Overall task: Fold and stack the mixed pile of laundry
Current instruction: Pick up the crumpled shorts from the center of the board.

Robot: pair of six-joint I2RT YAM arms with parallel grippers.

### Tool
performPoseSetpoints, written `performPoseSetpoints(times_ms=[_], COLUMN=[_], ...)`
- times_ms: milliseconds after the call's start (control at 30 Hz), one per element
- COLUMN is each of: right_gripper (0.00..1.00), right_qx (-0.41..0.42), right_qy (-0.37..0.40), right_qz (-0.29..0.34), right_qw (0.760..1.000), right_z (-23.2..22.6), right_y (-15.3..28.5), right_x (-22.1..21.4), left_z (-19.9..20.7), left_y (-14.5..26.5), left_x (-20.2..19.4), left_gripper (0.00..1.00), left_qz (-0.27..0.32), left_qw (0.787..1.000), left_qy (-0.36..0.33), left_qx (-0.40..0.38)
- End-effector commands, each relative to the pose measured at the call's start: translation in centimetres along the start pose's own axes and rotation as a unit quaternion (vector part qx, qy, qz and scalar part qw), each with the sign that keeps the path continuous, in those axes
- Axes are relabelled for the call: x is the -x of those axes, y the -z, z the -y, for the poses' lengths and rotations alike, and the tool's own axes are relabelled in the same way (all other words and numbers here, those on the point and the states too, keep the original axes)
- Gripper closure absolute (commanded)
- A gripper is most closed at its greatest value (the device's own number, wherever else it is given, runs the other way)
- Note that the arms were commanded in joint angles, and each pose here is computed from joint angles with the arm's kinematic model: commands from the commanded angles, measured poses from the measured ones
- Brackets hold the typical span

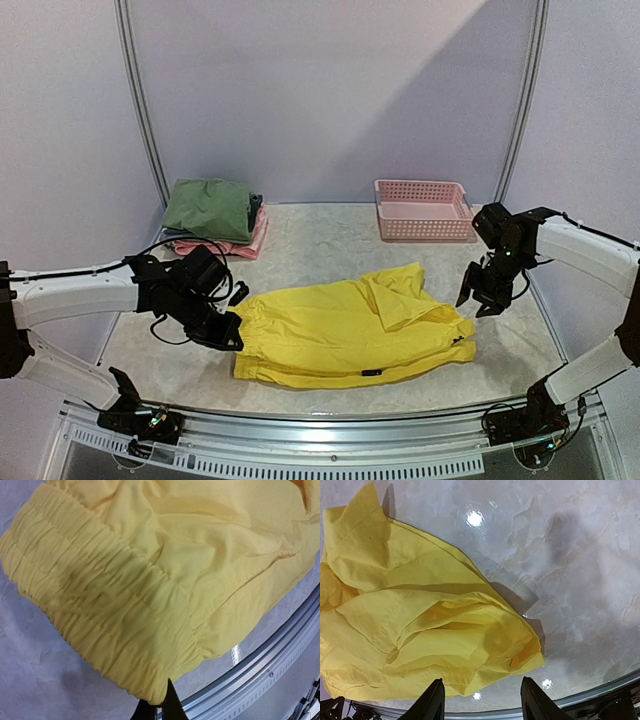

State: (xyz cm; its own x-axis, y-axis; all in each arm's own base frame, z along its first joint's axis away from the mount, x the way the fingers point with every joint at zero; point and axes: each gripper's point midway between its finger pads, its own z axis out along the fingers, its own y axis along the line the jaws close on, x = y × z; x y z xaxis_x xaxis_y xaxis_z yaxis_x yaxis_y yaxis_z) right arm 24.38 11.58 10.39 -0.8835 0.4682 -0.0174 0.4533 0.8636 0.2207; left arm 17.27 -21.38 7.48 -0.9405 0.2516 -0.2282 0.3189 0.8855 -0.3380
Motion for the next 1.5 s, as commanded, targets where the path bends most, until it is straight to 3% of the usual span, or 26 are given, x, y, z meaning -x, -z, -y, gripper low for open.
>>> performPoseSetpoints(times_ms=[0, 167, 367, 733, 1067, 1467], right_gripper=[0.48, 0.49, 0.58, 0.99, 1.00, 1.00], right_qx=[-0.028, -0.050, -0.072, -0.090, -0.064, 0.078], right_qy=[-0.005, 0.002, 0.017, 0.030, 0.044, 0.074], right_qz=[-0.034, -0.044, -0.050, -0.058, -0.003, 0.084], right_qw=[0.999, 0.998, 0.996, 0.994, 0.997, 0.991], right_z=[1.2, 2.0, 2.5, 3.7, 2.2, -2.9], right_y=[-1.7, -3.3, -4.7, -4.3, 0.0, 7.6], right_x=[-0.9, -1.0, -0.7, -1.4, 0.2, 1.6], left_z=[-0.4, -0.5, -0.5, -0.5, 0.3, 2.7], left_y=[0.4, 0.4, 0.2, 0.2, 3.6, 9.9], left_x=[0.4, 0.5, 0.3, 0.3, 0.9, 3.5], left_gripper=[1.00, 1.00, 1.00, 1.00, 1.00, 1.00], left_qz=[0.013, 0.013, 0.009, 0.011, 0.029, 0.079], left_qw=[1.000, 1.000, 1.000, 1.000, 0.999, 0.997], left_qy=[0.008, 0.010, 0.011, 0.017, 0.014, 0.010], left_qx=[0.004, 0.006, 0.007, 0.006, 0.004, -0.010])
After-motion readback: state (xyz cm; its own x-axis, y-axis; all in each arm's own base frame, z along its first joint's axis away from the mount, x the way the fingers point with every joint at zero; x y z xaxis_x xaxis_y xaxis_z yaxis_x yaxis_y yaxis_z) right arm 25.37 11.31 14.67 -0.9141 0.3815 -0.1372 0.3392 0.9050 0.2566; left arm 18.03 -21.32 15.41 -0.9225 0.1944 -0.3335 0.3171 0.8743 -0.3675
